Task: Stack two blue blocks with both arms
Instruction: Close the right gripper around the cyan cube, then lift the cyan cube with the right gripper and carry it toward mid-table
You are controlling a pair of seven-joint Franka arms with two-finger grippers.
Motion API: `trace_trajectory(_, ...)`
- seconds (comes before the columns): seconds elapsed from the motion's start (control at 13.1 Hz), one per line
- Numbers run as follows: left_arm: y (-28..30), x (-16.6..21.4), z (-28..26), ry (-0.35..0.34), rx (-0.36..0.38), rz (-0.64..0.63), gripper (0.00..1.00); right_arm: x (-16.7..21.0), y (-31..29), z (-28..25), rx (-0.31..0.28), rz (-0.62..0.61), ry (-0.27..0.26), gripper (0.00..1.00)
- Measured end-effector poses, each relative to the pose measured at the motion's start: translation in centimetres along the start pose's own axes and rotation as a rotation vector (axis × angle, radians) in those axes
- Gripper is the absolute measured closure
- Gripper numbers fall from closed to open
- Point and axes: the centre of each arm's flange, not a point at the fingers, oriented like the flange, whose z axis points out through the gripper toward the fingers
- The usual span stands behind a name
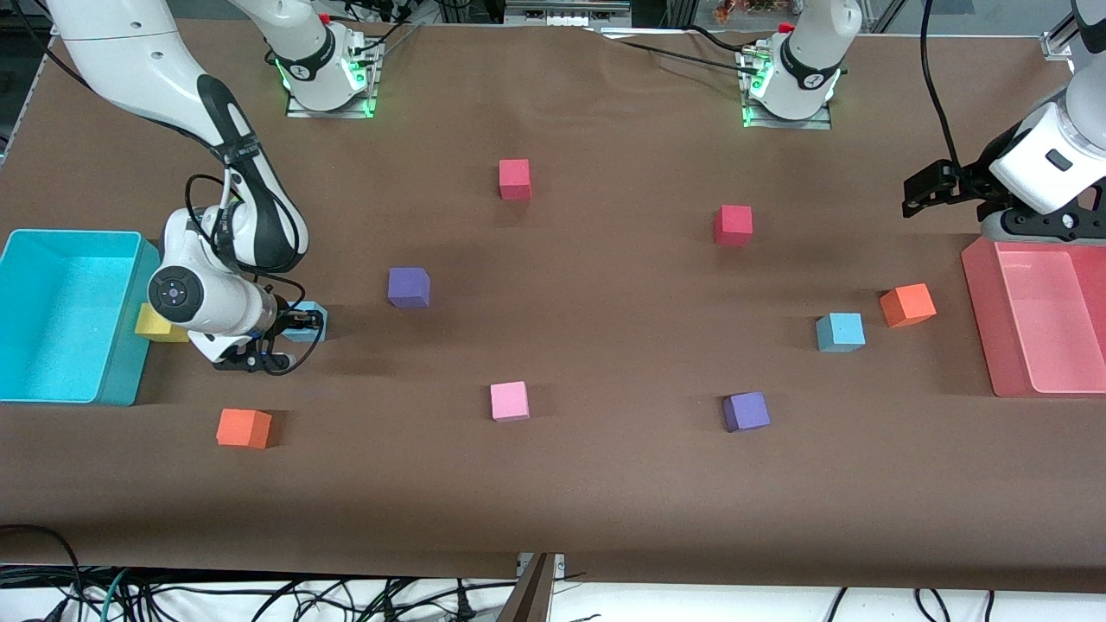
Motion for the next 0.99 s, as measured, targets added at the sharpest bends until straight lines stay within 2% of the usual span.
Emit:
trace_trajectory(0.23,0.0,0.0,0.0,0.0,0.0,0.0,0.0,0.6,-0.3,-1.2,-0.001,0.0,-0.004,0.44)
trace_trajectory(0.53,0.0,0.0,0.0,-0.001,0.0,0.0,0.0,2.2,-3.9,-7.5,-0.014,0.018,-0.032,0.5)
trace_trajectory(0.84,-0.1,0.1,0.0,0.005,0.0,-0.002,0.0,1.0,-13.2,-12.3,-0.05,0.049,-0.053,0.5)
trace_trajectory(0.99,-0.2,0.2,-0.1,0.012,-0.001,-0.003,0.0,-0.5,-19.5,-14.1,-0.068,0.056,-0.043,0.5)
